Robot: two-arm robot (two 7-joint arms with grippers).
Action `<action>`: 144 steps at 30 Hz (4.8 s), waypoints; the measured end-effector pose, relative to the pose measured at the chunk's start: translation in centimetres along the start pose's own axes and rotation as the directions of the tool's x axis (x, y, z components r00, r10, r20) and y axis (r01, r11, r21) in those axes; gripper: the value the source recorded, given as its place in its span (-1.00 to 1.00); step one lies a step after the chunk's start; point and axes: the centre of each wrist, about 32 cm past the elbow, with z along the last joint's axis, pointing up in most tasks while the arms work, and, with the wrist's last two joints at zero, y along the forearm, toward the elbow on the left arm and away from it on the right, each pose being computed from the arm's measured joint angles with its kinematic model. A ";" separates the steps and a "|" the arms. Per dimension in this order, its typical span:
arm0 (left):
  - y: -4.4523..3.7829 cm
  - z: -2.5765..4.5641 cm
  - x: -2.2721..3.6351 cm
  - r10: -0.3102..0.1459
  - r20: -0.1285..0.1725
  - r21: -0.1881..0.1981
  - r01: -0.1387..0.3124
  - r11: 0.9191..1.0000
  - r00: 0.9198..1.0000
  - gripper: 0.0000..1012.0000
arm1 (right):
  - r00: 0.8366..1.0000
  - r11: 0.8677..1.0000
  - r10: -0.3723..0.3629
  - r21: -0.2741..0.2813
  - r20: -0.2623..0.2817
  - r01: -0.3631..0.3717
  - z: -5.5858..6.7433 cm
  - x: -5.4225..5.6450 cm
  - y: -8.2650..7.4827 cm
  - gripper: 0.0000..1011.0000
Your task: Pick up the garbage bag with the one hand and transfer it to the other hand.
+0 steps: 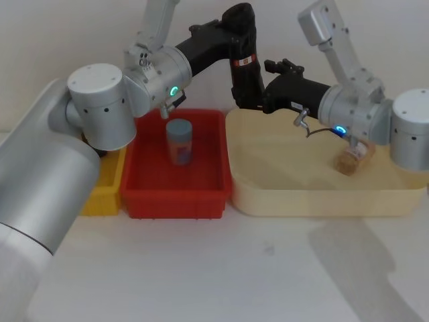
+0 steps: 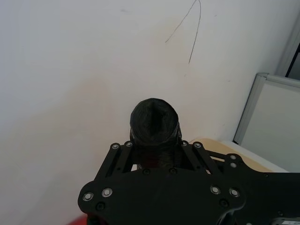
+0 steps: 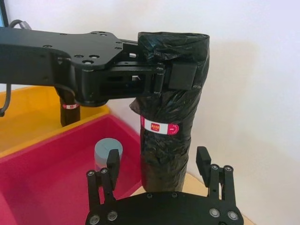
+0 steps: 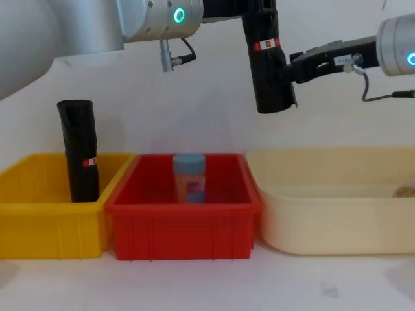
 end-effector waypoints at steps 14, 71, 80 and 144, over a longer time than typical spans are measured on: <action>0.00 0.00 0.00 0.000 0.000 0.000 0.000 1.000 1.000 -0.32 | 1.000 1.000 -0.014 -0.011 0.012 0.015 0.7 -0.1 1.8 0.98; 0.00 0.00 0.00 0.000 0.000 0.000 0.000 1.000 1.000 0.39 | 0.999 0.998 -0.038 -0.046 0.014 0.039 1.2 0.1 4.1 0.08; 0.00 0.00 0.00 0.000 0.000 0.000 0.000 1.000 1.000 0.90 | 0.996 0.995 -0.084 -0.059 0.008 0.085 1.1 0.6 3.8 0.08; 0.00 0.00 0.00 0.000 0.000 0.000 0.000 1.000 1.000 0.98 | 0.921 0.912 -0.381 -0.199 -0.086 0.359 -0.6 7.2 -1.2 0.99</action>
